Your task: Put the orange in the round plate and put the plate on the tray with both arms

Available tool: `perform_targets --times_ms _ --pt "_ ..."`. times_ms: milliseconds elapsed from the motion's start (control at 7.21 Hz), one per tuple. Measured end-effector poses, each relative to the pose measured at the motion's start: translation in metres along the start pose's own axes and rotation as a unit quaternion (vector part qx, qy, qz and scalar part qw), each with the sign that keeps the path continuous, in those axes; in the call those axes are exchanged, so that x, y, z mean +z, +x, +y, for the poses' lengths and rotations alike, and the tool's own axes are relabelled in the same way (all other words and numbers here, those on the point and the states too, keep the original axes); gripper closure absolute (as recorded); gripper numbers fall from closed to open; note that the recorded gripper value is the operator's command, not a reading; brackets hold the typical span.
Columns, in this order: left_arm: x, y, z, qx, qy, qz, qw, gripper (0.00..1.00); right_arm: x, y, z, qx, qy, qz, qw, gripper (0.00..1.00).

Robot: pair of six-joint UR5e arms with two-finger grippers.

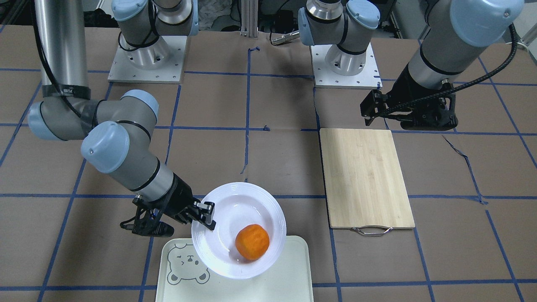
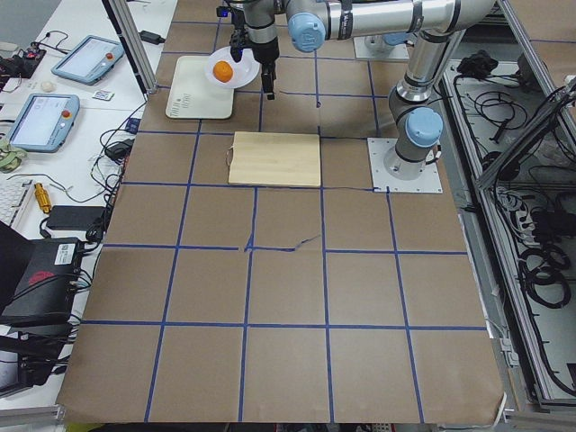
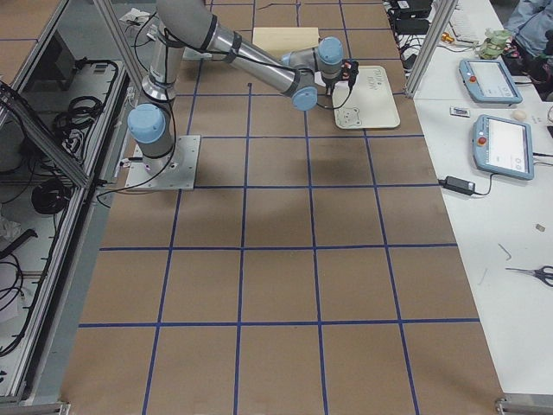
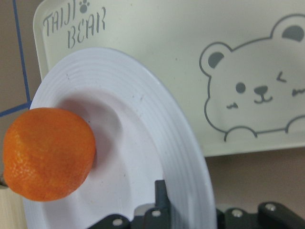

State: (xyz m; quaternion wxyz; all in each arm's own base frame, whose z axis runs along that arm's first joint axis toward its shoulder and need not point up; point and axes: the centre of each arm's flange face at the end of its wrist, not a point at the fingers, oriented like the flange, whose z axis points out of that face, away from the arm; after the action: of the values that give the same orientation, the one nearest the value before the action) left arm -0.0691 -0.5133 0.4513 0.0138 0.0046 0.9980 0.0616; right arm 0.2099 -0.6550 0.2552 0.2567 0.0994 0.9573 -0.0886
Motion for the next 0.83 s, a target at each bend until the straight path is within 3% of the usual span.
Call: perform_targets --times_ms 416,554,693,832 --pt "0.001 0.000 0.000 0.000 -0.001 0.000 1.0000 0.00 0.055 0.010 -0.077 -0.004 0.015 -0.006 0.9999 0.98" --pt "0.001 0.002 0.000 0.002 -0.001 0.000 1.0000 0.00 0.065 0.018 -0.088 0.000 0.016 -0.006 0.9998 0.81" --pt "0.001 0.007 0.000 0.007 0.000 -0.002 1.0000 0.00 0.070 0.024 -0.094 0.004 0.018 -0.005 0.9998 0.26" --pt "0.001 0.014 0.000 0.015 0.003 -0.003 0.9999 0.00 0.070 0.030 -0.099 0.011 0.021 -0.002 0.9997 0.00"
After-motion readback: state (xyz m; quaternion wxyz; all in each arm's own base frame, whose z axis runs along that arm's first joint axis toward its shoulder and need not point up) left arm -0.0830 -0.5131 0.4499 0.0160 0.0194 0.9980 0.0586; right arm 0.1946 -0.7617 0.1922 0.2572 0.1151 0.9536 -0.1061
